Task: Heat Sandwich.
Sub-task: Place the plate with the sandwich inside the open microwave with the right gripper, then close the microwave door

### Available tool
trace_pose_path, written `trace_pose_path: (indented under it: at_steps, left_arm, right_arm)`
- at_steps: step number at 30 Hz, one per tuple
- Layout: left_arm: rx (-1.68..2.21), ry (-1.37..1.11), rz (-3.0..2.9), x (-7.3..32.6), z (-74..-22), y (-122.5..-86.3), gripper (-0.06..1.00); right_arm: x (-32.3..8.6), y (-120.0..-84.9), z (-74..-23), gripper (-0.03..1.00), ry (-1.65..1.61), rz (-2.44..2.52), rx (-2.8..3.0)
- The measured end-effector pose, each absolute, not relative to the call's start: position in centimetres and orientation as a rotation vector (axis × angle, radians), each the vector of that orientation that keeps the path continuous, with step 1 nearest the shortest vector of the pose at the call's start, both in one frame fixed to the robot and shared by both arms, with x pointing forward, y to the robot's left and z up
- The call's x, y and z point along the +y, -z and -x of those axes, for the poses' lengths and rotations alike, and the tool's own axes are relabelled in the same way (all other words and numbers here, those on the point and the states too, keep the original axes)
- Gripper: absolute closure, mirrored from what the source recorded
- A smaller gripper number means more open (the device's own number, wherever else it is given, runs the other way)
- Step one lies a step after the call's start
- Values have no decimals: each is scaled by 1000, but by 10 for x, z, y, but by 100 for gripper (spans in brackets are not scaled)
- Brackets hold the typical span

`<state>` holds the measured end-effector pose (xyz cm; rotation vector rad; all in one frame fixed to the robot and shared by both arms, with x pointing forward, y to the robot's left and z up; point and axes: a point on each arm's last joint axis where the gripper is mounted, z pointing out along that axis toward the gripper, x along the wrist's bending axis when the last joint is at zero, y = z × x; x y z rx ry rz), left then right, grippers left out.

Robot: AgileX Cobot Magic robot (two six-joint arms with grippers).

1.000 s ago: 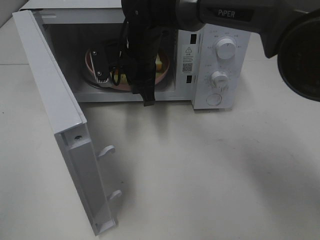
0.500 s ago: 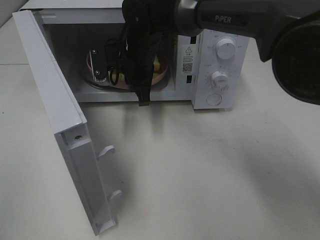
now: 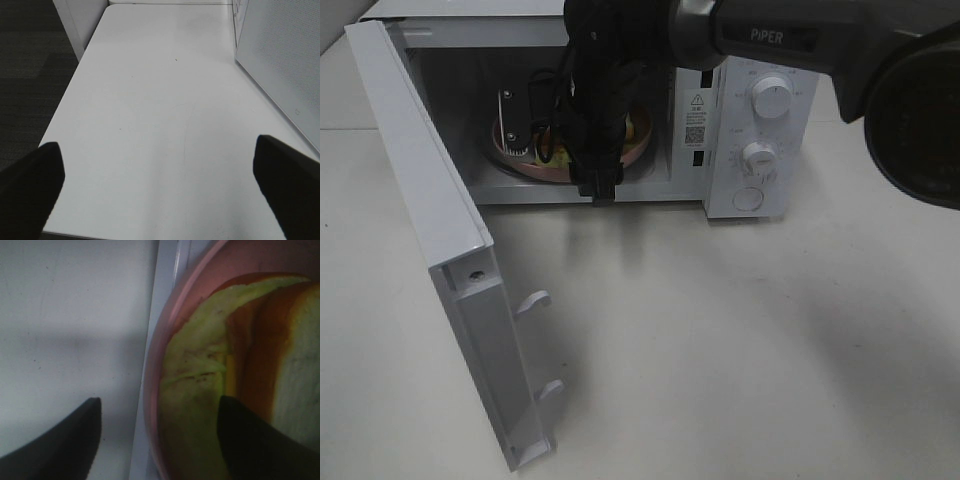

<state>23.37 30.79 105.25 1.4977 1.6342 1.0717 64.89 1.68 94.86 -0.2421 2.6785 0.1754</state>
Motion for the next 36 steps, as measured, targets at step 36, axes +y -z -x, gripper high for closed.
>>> trace_pose_path:
  at_steps: [36]
  left_arm:
    - [1634,-1072,-1498,308,-234,-1052,-3]
  right_arm:
    - [-3,-943,-620,20,-277,193,2631]
